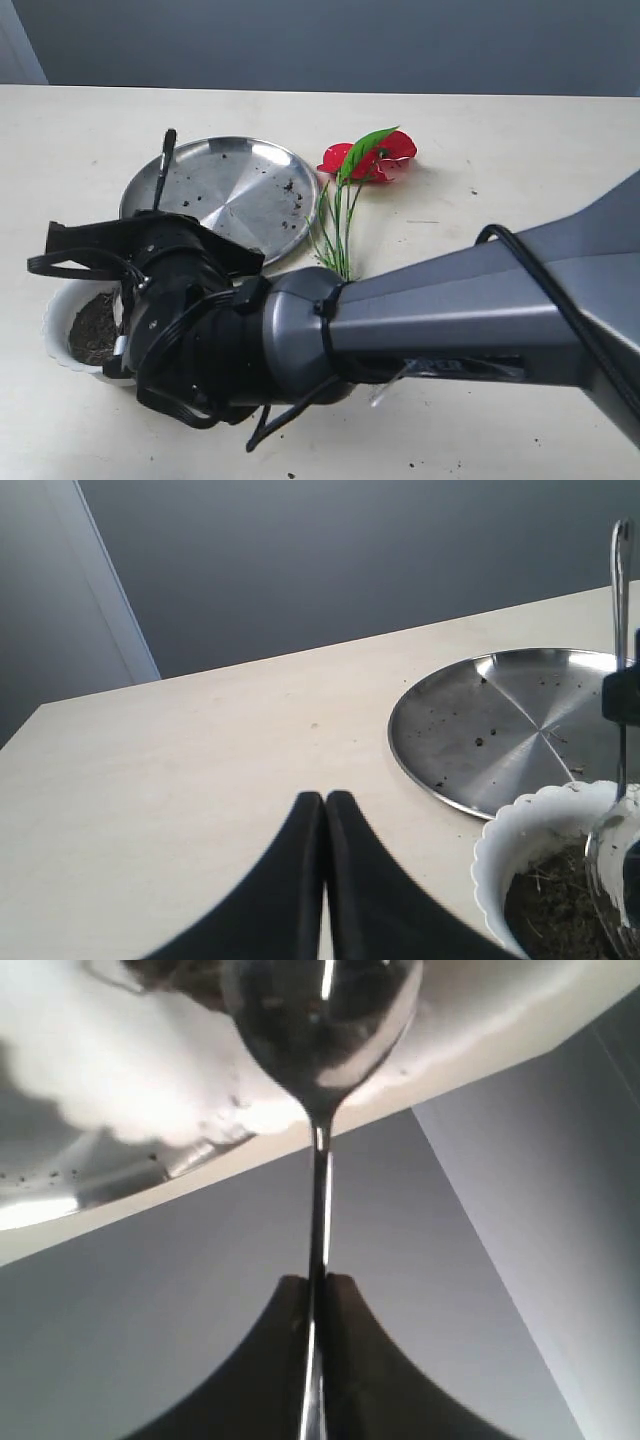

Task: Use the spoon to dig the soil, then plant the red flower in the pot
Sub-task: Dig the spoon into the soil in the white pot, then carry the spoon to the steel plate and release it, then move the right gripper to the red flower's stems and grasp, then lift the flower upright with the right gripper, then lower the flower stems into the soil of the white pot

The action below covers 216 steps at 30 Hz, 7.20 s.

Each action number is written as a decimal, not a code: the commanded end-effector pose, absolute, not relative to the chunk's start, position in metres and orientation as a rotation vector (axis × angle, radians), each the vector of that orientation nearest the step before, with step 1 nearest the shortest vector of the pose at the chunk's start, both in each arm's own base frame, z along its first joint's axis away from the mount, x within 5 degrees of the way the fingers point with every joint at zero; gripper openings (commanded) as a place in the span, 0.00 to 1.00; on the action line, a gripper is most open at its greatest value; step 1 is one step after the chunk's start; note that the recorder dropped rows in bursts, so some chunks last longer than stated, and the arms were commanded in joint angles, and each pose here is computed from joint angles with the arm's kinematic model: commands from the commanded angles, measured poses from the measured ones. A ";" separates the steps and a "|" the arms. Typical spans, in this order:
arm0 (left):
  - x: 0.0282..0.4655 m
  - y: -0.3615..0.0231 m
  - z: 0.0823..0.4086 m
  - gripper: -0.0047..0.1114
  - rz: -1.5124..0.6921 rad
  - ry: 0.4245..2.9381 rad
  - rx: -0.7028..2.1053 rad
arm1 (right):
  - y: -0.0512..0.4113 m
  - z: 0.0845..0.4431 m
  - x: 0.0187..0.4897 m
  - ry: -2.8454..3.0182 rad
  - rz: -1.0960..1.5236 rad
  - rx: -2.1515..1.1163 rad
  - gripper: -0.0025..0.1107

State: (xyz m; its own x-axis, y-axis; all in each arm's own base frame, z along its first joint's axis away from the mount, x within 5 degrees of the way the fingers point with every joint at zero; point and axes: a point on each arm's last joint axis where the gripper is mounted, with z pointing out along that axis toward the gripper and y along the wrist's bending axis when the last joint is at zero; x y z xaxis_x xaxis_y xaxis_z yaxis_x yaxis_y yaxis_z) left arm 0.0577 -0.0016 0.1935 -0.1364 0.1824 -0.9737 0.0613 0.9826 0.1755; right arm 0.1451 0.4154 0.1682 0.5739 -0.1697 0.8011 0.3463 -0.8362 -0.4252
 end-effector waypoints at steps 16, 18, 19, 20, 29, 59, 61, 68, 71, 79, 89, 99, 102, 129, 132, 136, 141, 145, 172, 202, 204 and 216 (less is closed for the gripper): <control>0.058 -0.002 0.193 0.04 0.100 1.701 0.180 | 0.404 0.157 0.143 -0.080 -1.271 -2.275 0.02; 0.058 -0.002 0.193 0.04 0.100 1.701 0.180 | 0.403 0.160 0.145 -0.024 -1.294 -2.257 0.02; 0.058 -0.002 0.193 0.04 0.100 1.701 0.180 | 0.403 0.163 0.147 0.017 -1.291 -2.241 0.02; 0.058 -0.002 0.193 0.04 0.100 1.701 0.180 | 0.404 0.167 0.149 0.066 -1.280 -2.218 0.02; 0.058 -0.002 0.193 0.04 0.100 1.701 0.180 | 0.410 0.214 0.167 0.426 -1.220 -1.995 0.02; 0.058 -0.002 0.194 0.04 0.100 1.699 0.180 | 0.384 0.194 0.318 2.191 0.215 -1.147 0.02; 0.058 -0.002 0.194 0.04 0.100 1.699 0.180 | 0.394 0.186 0.326 2.230 0.213 -1.173 0.02; 0.058 -0.002 0.194 0.04 0.100 1.699 0.180 | 0.412 0.132 0.360 2.445 0.098 -1.210 0.02; 0.058 -0.002 0.194 0.04 0.100 1.699 0.180 | 0.416 0.119 0.362 2.454 0.122 -1.204 0.02; 0.058 -0.002 0.194 0.04 0.100 1.699 0.180 | 0.418 0.114 0.363 2.438 0.126 -1.223 0.18; 0.058 -0.002 0.193 0.04 0.100 1.701 0.180 | 0.416 0.165 0.363 2.371 0.169 -1.151 0.42; 0.058 -0.002 0.193 0.04 0.100 1.701 0.180 | 0.396 0.240 0.342 2.455 0.217 -1.091 0.42; 0.058 -0.002 0.193 0.04 0.100 1.701 0.180 | 0.396 0.244 0.338 2.488 0.238 -1.093 0.42; 0.058 -0.002 0.194 0.04 0.100 1.699 0.180 | 0.292 0.259 0.248 2.091 0.571 -0.769 0.42; 0.058 -0.002 0.194 0.04 0.100 1.699 0.180 | 0.251 0.212 0.229 2.222 0.589 -0.630 0.42; 0.058 -0.002 0.194 0.04 0.100 1.699 0.180 | 0.243 0.187 0.229 2.355 0.542 -0.595 0.42; 0.058 -0.002 0.194 0.04 0.100 1.699 0.180 | 0.252 0.183 0.237 2.424 0.510 -0.610 0.52; 0.058 -0.002 0.194 0.04 0.100 1.699 0.180 | 0.261 0.178 0.247 2.480 0.477 -0.622 0.59; 0.058 -0.002 0.193 0.04 0.100 1.701 0.180 | 0.266 0.116 0.297 2.652 0.387 -0.460 0.16; 0.058 -0.002 0.194 0.04 0.100 1.700 0.180 | 0.295 0.255 0.226 1.319 0.965 -0.604 0.02; 0.058 -0.002 0.194 0.04 0.100 1.700 0.180 | 0.298 0.244 0.214 1.236 0.959 -0.647 0.02; 0.058 -0.002 0.194 0.04 0.100 1.700 0.180 | 0.331 0.188 0.177 1.241 1.061 -0.775 0.02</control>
State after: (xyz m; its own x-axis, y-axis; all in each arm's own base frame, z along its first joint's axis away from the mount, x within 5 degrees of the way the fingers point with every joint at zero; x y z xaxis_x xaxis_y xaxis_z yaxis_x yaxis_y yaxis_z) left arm 0.0577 -0.0016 0.1935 -0.1364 0.1824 -0.9737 0.0613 0.9826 0.1755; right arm 0.1776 0.3257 0.1901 -0.0238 0.1929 -0.9809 -0.9279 0.3610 0.0935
